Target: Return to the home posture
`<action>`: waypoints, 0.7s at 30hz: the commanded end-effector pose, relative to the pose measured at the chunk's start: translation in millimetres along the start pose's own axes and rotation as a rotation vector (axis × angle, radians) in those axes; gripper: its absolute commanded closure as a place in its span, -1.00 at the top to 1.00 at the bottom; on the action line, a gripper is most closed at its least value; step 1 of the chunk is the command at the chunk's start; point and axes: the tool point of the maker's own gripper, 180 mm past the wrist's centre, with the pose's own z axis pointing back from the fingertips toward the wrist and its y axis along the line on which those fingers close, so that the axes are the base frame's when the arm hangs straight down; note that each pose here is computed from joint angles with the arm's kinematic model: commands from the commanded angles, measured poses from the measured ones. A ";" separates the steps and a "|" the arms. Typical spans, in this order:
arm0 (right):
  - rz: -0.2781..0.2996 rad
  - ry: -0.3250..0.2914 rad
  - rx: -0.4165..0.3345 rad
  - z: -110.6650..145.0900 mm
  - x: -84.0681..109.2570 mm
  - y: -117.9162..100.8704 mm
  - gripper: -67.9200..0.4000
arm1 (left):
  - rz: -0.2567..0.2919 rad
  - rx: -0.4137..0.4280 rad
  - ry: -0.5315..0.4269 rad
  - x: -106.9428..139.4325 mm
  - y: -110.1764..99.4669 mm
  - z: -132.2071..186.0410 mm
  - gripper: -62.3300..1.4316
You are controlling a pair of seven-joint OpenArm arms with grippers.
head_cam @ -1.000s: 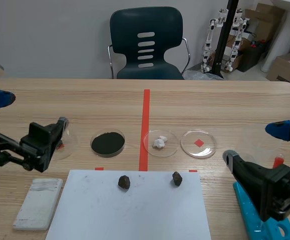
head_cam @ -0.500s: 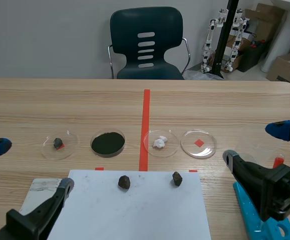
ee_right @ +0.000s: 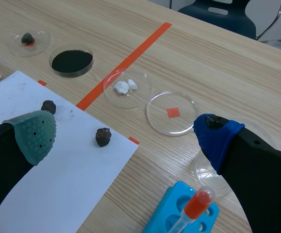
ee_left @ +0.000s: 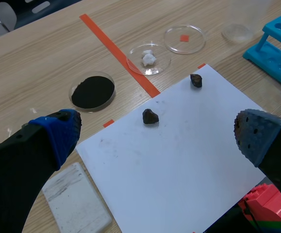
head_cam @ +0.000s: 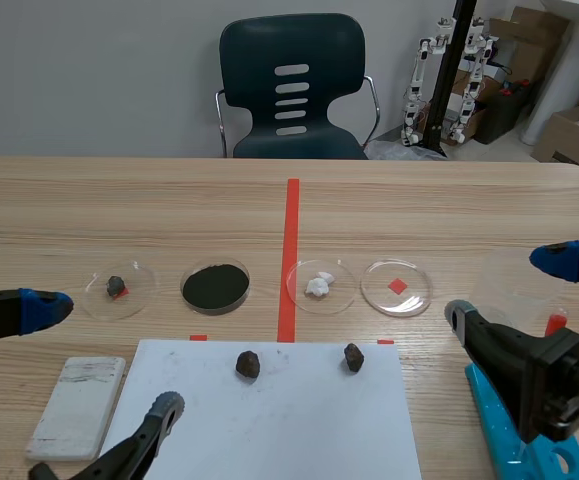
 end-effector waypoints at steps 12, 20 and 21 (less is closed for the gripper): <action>0.007 -0.039 0.003 -0.3 12.0 0.0 0.74 | 0.002 0.002 -0.031 6.7 -0.1 -1.1 1.00; 0.007 -0.039 0.003 -0.3 12.0 0.0 0.74 | -0.007 0.003 -0.031 7.0 0.5 -1.4 1.00; 0.007 -0.039 0.003 -0.3 12.0 0.0 0.74 | -0.010 0.004 -0.031 6.8 0.7 -1.4 1.00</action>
